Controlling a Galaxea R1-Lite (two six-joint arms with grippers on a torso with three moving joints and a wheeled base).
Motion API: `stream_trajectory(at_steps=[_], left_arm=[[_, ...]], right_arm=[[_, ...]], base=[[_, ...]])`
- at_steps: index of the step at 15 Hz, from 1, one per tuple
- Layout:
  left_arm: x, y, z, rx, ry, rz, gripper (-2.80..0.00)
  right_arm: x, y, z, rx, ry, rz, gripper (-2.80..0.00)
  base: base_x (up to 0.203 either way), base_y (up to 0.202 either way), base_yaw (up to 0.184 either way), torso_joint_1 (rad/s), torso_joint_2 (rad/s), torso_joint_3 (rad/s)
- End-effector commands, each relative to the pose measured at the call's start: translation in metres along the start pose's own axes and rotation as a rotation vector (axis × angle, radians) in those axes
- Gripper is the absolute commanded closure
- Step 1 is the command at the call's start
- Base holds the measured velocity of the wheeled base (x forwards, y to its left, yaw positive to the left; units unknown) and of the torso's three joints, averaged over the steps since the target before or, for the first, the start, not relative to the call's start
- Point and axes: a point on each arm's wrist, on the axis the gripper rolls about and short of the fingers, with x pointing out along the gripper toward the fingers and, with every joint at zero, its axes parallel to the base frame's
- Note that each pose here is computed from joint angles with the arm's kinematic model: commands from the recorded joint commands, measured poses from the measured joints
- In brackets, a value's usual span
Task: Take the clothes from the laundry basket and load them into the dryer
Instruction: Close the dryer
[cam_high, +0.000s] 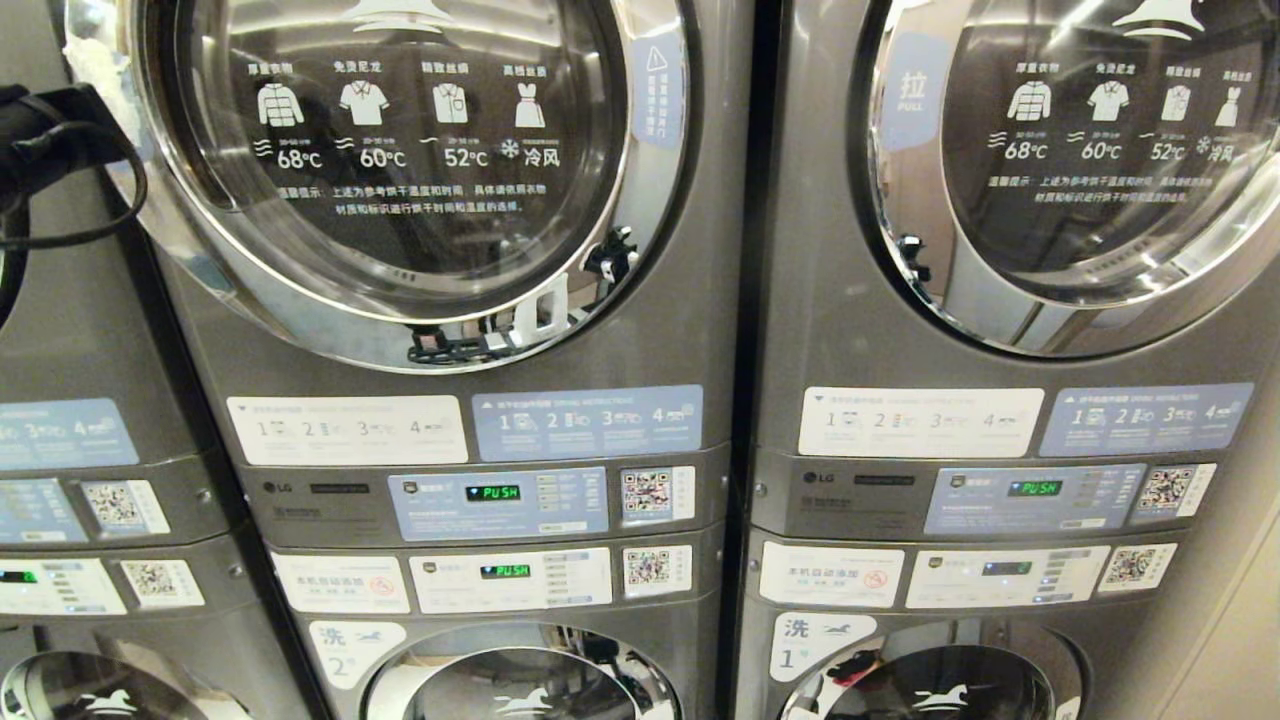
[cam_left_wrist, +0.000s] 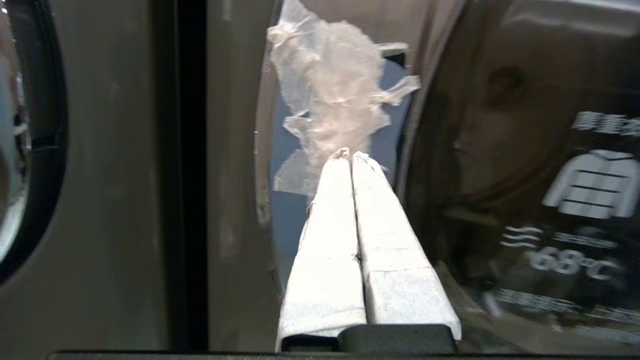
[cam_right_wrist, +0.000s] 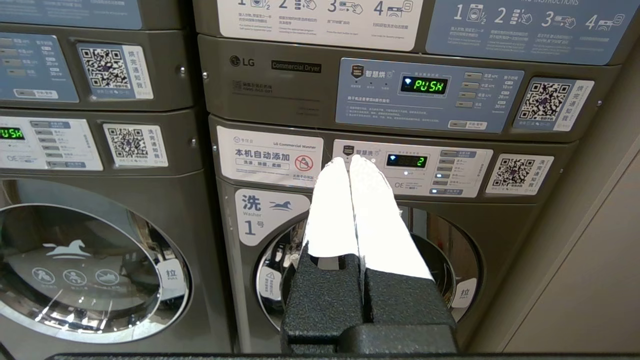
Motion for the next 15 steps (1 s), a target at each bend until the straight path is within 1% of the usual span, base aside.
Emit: stream_trajectory(at_steps=[1,4,7,10,13,15], left_arm=[[0.009,0.005,-0.011,0.015,0.007,0.024,0.00],[0.022,0.007,-0.024,0.017,-0.030,0.024,0.00],[0.034,0.008,-0.033,0.009,-0.048,0.015,0.00],[0.050,0.009,-0.039,-0.007,-0.079,-0.012,0.00],[0.063,0.009,-0.045,0.000,-0.095,-0.061,0.00],[0.069,0.008,-0.051,-0.001,-0.096,-0.069,0.00]], right_arm=[[0.000,0.000,0.000,-0.001,0.001,0.001,0.00],[0.000,0.000,0.000,-0.001,0.001,0.001,0.00],[0.000,0.000,0.000,-0.001,0.001,0.001,0.00],[0.000,0.000,0.000,-0.001,0.000,0.001,0.00],[0.000,0.000,0.000,-0.001,0.001,0.001,0.00],[0.000,0.000,0.000,-0.001,0.002,0.001,0.00]], base=[[0.000,0.000,0.000,0.000,0.00,0.000],[0.000,0.000,0.000,0.000,0.00,0.000],[0.000,0.000,0.000,0.000,0.00,0.000],[0.000,0.000,0.000,0.000,0.00,0.000],[0.000,0.000,0.000,0.000,0.00,0.000],[0.000,0.000,0.000,0.000,0.00,0.000]])
